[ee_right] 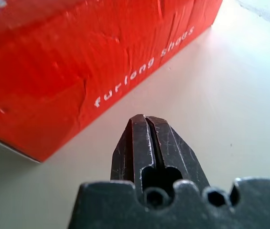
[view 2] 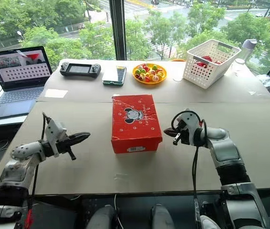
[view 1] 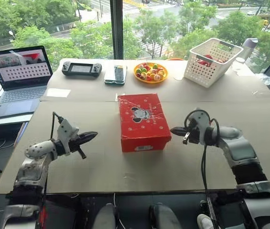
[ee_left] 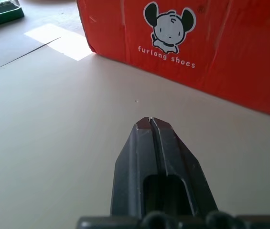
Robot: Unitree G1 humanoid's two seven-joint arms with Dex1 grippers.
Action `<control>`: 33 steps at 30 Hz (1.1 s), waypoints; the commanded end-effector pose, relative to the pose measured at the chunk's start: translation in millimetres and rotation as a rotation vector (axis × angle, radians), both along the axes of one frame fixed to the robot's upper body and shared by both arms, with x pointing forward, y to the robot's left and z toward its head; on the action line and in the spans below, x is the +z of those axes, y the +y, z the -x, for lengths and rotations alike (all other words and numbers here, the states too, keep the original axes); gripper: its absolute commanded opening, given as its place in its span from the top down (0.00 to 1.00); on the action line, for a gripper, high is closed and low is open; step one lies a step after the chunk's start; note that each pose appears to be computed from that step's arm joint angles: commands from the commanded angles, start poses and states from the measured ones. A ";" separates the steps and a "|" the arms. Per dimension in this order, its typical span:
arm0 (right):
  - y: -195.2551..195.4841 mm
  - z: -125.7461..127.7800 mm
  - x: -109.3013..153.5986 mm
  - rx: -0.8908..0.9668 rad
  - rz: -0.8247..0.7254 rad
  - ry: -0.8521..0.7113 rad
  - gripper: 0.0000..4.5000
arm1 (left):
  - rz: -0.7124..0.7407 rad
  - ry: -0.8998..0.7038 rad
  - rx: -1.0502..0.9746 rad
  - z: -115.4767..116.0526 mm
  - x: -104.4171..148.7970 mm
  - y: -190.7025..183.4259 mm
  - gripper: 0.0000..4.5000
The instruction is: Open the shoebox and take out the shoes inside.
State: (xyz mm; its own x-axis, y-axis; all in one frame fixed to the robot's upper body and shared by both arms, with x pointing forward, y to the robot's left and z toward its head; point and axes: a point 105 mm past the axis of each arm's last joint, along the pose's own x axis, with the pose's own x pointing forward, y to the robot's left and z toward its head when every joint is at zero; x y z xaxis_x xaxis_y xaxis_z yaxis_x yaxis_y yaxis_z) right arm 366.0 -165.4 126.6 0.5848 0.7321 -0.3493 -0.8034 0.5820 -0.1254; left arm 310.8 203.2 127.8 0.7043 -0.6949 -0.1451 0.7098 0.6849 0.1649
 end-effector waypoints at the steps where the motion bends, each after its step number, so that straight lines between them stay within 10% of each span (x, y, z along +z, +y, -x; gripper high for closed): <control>1: -1.4 -1.6 5.4 0.047 0.018 -0.007 1.00 | 0.049 -0.035 0.050 25.8 18.7 -7.9 1.00; 21: 14.1 -11.7 58.3 0.106 -0.334 0.022 1.00 | 0.037 -0.025 0.051 37.3 19.9 -23.4 1.00; 33: 34.4 -1.6 74.7 0.223 -0.211 0.005 1.00 | 0.032 -0.023 0.006 46.5 27.7 -31.6 1.00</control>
State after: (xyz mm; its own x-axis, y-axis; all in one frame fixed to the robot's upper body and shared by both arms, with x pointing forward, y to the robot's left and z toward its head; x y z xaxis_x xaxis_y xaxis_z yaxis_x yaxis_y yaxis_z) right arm 371.4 -137.5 178.5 0.4295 0.8865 -0.1723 -0.8907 0.4473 0.0811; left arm 270.3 176.9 145.3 0.7296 -0.6724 -0.1249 0.6839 0.7170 0.1346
